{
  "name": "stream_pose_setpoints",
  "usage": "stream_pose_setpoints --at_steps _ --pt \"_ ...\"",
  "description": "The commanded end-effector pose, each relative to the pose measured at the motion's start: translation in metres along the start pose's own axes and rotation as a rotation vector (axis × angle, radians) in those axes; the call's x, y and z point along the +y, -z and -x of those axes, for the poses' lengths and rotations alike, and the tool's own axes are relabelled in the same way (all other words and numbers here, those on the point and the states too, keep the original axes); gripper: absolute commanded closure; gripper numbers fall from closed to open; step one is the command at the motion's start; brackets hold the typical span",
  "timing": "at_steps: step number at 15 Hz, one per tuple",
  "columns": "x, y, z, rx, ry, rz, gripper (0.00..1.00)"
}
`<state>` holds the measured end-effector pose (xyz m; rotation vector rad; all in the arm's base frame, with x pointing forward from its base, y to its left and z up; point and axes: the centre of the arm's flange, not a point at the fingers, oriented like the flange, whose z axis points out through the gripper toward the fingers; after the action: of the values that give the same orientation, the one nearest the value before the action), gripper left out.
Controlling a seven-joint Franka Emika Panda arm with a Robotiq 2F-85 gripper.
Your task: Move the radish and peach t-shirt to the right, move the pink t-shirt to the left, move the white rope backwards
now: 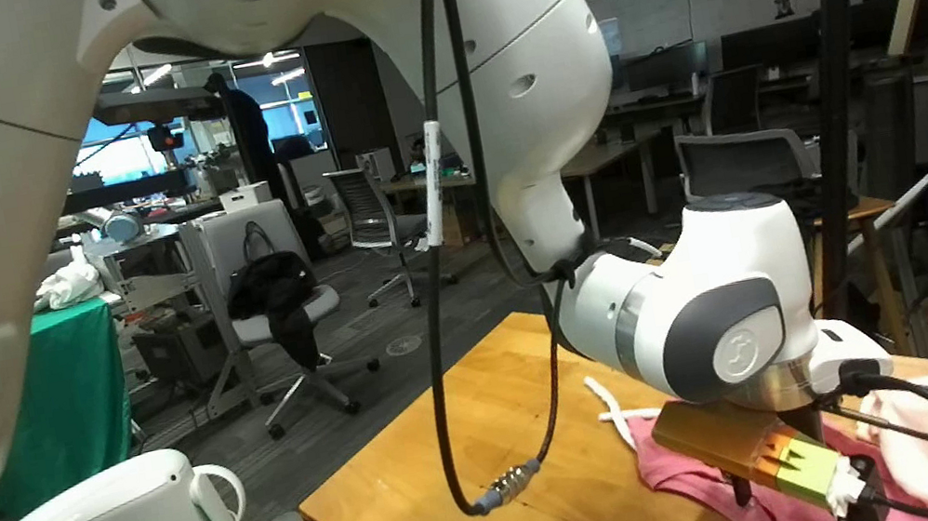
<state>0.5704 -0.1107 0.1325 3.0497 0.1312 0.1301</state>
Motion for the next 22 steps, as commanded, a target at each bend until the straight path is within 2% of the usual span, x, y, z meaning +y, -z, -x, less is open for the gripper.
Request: stream_pose_setpoints --at_steps 1,8,14,15,16,17,22 --pt "0.008 -0.004 -0.018 0.027 -0.027 0.022 0.0" --pt "0.021 -0.018 -0.026 0.009 -0.046 0.029 0.0" --pt "0.022 -0.028 -0.021 -0.039 -0.042 0.023 0.0" --pt "0.021 -0.028 -0.02 -0.047 -0.041 0.02 0.09" --pt "0.021 -0.027 -0.02 -0.051 -0.04 0.018 0.26" --pt "0.01 -0.038 -0.01 -0.058 -0.037 0.015 0.32" --pt "-0.001 -0.036 -0.001 -0.065 -0.036 0.002 0.71"
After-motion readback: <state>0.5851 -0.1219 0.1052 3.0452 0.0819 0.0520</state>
